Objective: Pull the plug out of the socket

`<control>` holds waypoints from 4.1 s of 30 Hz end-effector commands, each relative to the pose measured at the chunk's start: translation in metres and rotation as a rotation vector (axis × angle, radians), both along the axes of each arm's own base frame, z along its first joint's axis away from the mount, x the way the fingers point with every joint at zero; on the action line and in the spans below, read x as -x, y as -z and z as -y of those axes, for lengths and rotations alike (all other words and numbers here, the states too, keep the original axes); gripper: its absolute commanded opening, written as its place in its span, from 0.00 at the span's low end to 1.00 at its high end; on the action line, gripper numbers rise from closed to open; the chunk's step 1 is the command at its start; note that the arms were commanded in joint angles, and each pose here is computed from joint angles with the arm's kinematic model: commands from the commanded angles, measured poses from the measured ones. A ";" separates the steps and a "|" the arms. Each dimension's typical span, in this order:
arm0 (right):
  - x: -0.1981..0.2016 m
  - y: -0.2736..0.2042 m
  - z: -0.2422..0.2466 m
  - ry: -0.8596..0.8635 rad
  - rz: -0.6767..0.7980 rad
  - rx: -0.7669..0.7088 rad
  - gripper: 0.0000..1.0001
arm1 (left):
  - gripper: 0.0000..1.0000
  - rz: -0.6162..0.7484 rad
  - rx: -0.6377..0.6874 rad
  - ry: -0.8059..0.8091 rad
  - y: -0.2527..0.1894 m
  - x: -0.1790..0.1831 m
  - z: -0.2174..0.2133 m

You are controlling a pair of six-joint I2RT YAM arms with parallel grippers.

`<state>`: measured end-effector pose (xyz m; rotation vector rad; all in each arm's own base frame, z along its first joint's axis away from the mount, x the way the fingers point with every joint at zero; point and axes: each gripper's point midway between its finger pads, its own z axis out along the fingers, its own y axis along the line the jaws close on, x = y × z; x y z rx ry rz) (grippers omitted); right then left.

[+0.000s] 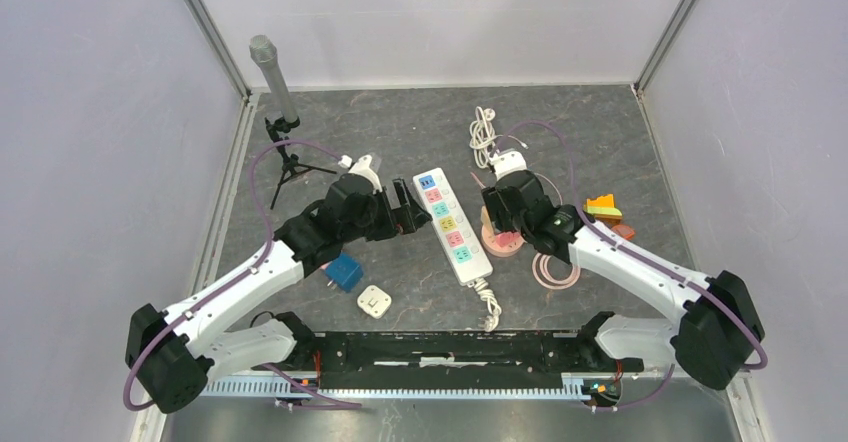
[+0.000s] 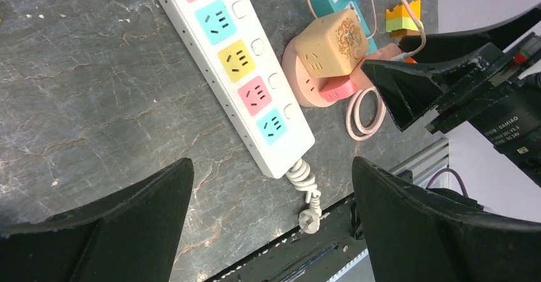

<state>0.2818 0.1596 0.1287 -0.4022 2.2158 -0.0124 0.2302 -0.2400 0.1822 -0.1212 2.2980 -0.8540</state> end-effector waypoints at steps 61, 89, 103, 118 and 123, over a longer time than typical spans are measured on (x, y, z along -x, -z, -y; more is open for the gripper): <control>-0.016 0.017 -0.030 -0.052 0.097 -0.186 0.49 | 0.71 -0.171 0.256 0.129 0.048 -0.050 0.124; -0.016 0.000 -0.031 -0.062 0.146 -0.221 0.14 | 0.49 -0.227 0.256 0.127 0.083 -0.049 0.159; -0.009 -0.011 -0.046 -0.079 0.121 -0.339 0.00 | 0.47 -0.257 0.300 0.034 0.097 -0.053 0.153; -0.010 -0.030 -0.059 -0.171 0.230 -0.412 0.00 | 0.46 -0.385 0.304 0.005 0.119 -0.044 0.155; -0.016 -0.043 -0.055 -0.094 0.230 -0.452 0.00 | 0.45 -0.403 0.267 -0.015 0.126 -0.043 0.151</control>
